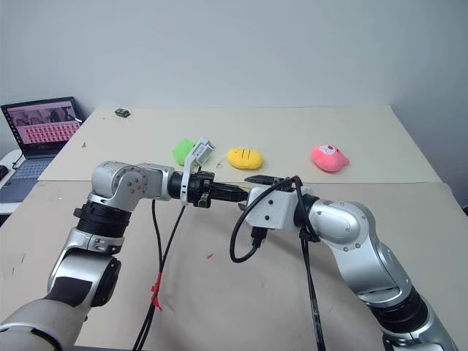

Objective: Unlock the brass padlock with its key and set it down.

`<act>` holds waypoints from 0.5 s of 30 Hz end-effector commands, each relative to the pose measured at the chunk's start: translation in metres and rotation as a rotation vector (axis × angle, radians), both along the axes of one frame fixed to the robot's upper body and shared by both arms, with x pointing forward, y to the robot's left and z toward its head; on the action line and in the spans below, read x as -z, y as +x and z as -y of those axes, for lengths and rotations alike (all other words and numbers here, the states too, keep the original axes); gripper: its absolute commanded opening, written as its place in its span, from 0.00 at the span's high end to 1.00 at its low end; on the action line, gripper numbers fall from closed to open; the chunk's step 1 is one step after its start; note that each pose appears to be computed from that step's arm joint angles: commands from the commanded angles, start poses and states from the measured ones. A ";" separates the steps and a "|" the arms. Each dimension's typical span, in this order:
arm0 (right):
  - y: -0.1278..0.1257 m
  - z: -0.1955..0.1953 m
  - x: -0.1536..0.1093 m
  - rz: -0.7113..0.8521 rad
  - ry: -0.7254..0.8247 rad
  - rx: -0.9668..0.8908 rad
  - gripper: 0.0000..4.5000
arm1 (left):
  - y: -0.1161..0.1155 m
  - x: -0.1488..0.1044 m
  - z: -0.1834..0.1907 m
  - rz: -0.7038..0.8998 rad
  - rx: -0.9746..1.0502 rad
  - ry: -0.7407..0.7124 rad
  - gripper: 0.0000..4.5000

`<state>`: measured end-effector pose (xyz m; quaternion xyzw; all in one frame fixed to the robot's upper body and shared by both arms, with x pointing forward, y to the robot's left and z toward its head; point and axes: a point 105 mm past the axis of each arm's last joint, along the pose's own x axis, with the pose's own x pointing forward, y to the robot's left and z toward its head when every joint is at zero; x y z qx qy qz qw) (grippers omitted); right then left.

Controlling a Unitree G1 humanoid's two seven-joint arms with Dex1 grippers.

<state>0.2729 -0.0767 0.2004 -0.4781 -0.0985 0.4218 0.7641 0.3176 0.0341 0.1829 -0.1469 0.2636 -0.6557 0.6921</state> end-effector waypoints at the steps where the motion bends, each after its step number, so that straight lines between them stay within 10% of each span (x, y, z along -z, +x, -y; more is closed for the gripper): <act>1: 0.001 0.017 -0.017 -0.006 0.067 0.051 0.23 | 0.005 -0.010 -0.004 0.049 -0.010 -0.011 0.99; 5: 0.001 0.031 -0.025 -0.027 0.102 0.077 0.23 | 0.007 -0.010 -0.005 0.052 -0.013 -0.009 0.99; 15: 0.000 0.040 -0.033 -0.049 0.151 0.081 0.91 | 0.008 -0.012 -0.003 0.065 -0.011 -0.012 0.99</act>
